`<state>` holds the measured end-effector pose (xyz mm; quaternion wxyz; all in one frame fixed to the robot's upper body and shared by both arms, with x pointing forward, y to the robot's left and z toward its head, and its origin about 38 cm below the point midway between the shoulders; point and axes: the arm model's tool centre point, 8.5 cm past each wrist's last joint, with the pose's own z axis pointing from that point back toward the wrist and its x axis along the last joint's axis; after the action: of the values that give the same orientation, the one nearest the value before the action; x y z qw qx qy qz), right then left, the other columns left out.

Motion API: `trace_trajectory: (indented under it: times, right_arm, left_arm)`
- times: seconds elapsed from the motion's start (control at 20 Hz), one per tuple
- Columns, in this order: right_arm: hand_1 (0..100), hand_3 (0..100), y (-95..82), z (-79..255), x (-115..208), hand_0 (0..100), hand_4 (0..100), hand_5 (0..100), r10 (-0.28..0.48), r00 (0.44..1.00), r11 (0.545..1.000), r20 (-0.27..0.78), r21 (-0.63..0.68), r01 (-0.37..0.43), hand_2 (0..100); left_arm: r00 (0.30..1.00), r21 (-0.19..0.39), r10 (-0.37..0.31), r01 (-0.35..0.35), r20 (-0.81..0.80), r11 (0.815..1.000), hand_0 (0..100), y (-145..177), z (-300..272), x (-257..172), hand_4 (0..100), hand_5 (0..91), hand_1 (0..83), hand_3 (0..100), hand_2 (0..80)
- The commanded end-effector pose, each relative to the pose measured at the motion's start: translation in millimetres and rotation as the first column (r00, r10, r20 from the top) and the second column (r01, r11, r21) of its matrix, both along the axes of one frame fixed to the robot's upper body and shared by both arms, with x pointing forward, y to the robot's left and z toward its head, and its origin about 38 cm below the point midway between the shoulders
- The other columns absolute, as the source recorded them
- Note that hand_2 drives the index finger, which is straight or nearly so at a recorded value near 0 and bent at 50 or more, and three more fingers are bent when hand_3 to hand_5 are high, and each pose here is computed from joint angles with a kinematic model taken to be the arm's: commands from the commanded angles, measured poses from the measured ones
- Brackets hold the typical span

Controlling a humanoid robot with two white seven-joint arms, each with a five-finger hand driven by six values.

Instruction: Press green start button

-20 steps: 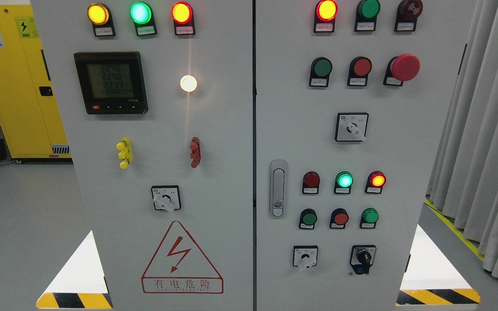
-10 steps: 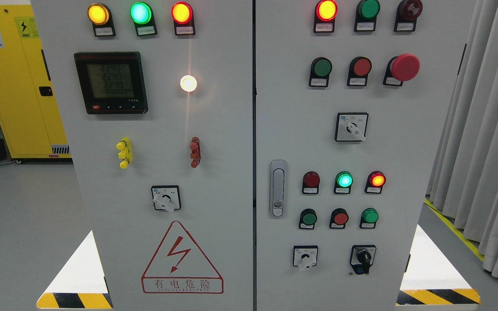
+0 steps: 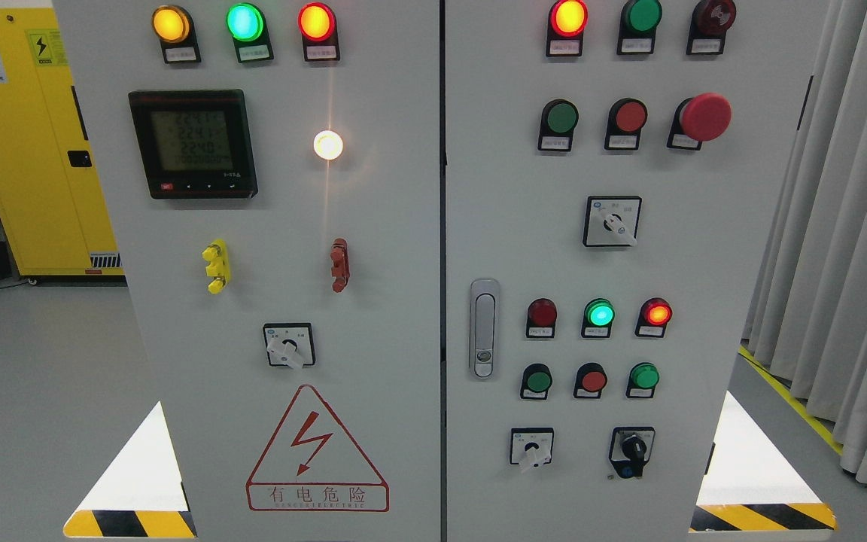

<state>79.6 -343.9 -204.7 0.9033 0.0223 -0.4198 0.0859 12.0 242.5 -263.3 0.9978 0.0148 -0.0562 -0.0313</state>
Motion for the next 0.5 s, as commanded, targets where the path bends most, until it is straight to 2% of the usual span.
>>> trace_trajectory:
  times: [0.0,0.25,0.45]
  right_arm:
    - [47,0,17.1,51.0,72.0,23,0,0,0.104,0.948,0.995,0.302,-0.036,-0.098,0]
    - [48,0,29.9,75.6,79.8,23,0,0,0.133,0.909,0.991,0.396,-0.045,-0.126,0]
    - [49,0,33.4,93.8,88.1,23,0,0,0.152,0.876,0.988,0.457,-0.06,-0.14,0]
  left_arm:
    - [0.999,-0.014,-0.002,0.003,0.054,1.0,12,-7.8,0.4,26.9,0,0.0,55.6,0,0.0]
    - [0.998,-0.02,-0.004,0.005,0.057,1.0,12,-11.9,0.4,28.4,0,0.0,55.6,0,0.0]
    - [0.998,-0.04,-0.003,0.005,0.057,0.999,12,-24.8,0.2,28.4,0,0.0,55.6,0,0.0]
